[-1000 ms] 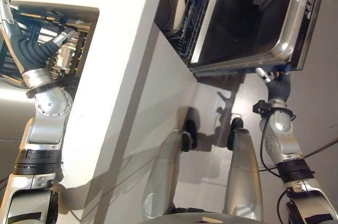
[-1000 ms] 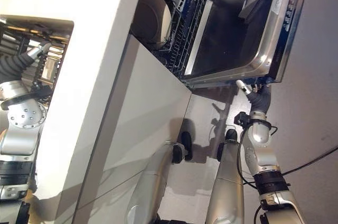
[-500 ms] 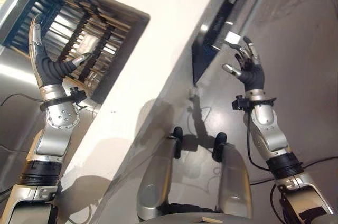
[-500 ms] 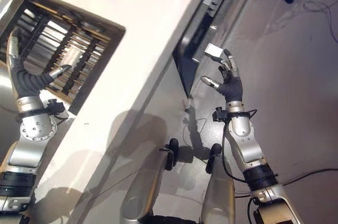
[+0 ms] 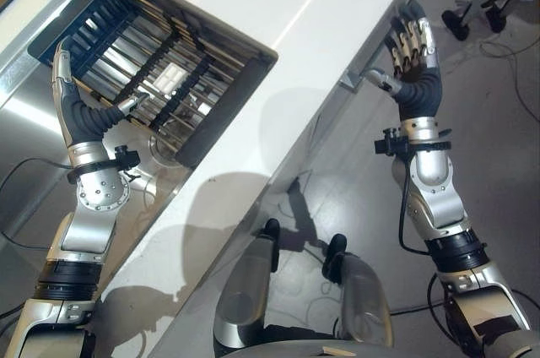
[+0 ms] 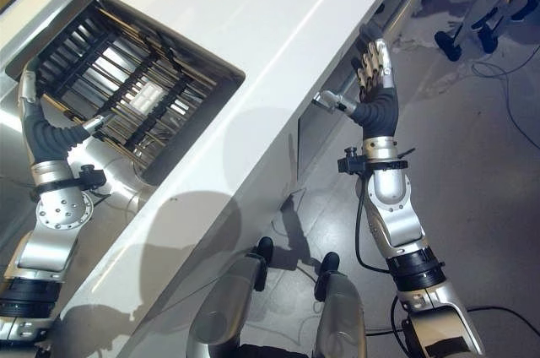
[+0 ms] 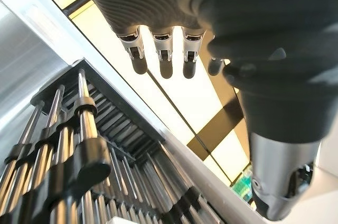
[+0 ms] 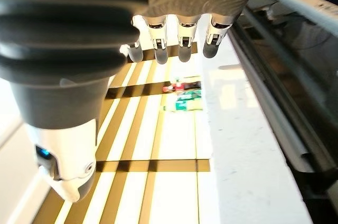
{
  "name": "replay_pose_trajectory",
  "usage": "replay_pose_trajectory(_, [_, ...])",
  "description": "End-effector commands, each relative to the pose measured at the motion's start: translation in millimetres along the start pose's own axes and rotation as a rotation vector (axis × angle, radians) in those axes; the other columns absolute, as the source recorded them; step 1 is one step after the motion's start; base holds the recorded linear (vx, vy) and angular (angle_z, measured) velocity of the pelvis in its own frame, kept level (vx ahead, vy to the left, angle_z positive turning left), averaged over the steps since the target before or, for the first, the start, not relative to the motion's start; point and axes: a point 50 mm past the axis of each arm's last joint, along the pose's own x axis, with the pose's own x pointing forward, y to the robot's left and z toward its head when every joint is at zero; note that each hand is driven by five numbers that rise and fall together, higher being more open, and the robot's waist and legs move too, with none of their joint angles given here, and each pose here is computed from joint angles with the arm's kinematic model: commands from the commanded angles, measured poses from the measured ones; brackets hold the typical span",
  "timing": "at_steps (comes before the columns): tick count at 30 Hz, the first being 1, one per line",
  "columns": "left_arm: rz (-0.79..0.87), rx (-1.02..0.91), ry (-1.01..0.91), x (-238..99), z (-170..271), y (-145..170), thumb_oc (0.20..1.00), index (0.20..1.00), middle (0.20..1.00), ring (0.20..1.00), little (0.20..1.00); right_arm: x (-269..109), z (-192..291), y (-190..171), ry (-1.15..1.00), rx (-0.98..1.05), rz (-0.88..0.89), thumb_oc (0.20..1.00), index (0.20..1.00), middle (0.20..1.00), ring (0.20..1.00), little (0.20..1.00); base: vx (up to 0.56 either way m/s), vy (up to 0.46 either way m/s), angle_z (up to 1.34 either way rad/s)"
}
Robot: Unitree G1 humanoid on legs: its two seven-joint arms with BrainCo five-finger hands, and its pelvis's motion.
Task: Pick up plates and place into dishwasher.
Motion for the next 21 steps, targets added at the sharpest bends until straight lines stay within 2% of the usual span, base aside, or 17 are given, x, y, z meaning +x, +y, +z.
replay_pose_trajectory(1, [0.021,-0.061,-0.039,-12,9,0,1.0,1.0,1.0,1.0,1.0,-7,22,-3,-0.107,0.05,-0.02,1.0,1.0,1.0,1.0,1.0,-0.08,-0.052,-0.02])
replay_pose_trajectory(11, [-0.025,-0.198,0.085,-31,2,-19,1.0,1.0,1.0,1.0,1.0,-12,28,20,-0.097,-0.01,0.231,1.0,1.0,1.0,1.0,1.0,-0.01,-0.043,-0.1])
replay_pose_trajectory(15, [-0.106,-0.263,0.168,-48,-6,-31,1.0,1.0,1.0,1.0,1.0,-6,35,28,-0.12,-0.023,0.279,1.0,1.0,1.0,1.0,1.0,0.07,-0.131,0.27])
replay_pose_trajectory(21, [-0.182,-0.357,0.208,-66,-7,-30,1.0,1.0,1.0,1.0,1.0,-10,39,29,-0.112,-0.024,0.268,1.0,1.0,1.0,1.0,1.0,0.02,-0.106,0.68])
